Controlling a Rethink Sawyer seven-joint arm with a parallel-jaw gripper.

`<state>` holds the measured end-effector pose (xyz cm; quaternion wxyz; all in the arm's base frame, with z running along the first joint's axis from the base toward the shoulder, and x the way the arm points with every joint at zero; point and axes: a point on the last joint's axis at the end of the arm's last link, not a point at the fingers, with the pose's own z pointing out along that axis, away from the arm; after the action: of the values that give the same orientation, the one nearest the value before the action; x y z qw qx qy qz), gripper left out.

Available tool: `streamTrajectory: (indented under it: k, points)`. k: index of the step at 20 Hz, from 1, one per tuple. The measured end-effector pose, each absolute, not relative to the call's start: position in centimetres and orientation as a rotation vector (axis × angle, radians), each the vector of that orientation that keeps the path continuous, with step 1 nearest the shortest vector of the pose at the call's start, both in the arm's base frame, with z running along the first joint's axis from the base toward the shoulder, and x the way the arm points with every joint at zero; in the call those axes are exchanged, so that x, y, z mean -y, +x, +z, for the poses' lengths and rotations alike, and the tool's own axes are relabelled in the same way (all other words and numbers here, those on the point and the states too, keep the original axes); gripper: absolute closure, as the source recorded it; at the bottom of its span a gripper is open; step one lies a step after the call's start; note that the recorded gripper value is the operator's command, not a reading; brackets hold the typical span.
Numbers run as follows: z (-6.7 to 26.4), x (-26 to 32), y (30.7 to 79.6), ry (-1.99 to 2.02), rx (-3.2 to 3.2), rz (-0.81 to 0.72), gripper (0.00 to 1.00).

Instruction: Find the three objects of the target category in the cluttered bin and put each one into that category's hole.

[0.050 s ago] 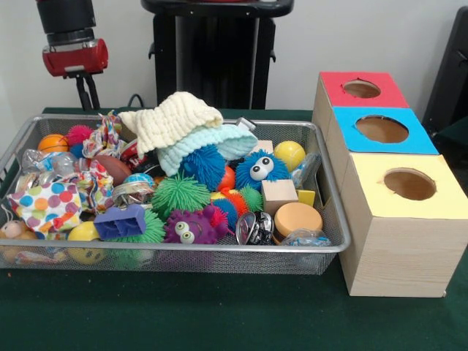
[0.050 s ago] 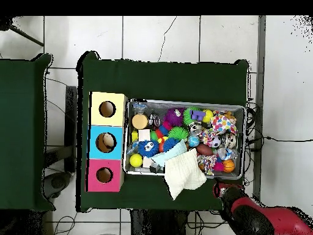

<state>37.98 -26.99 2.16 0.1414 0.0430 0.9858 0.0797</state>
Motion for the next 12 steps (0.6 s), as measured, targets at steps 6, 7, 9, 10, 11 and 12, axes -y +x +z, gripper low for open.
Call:
streamTrajectory:
  k: [6,7,9,10,11,12]
  points:
    - [2.24,26.94,38.05,0.111,-2.849,0.218,0.00]
    - [2.22,26.92,38.02,0.110,-2.850,0.217,0.00]
    - [2.17,26.88,37.96,0.109,-2.853,0.216,0.00]
    - [2.14,26.84,37.92,0.109,-2.855,0.216,0.00]
    - [2.11,26.81,37.90,0.108,-2.857,0.216,0.00]
    - [2.08,26.77,37.87,0.107,-2.858,0.215,0.00]
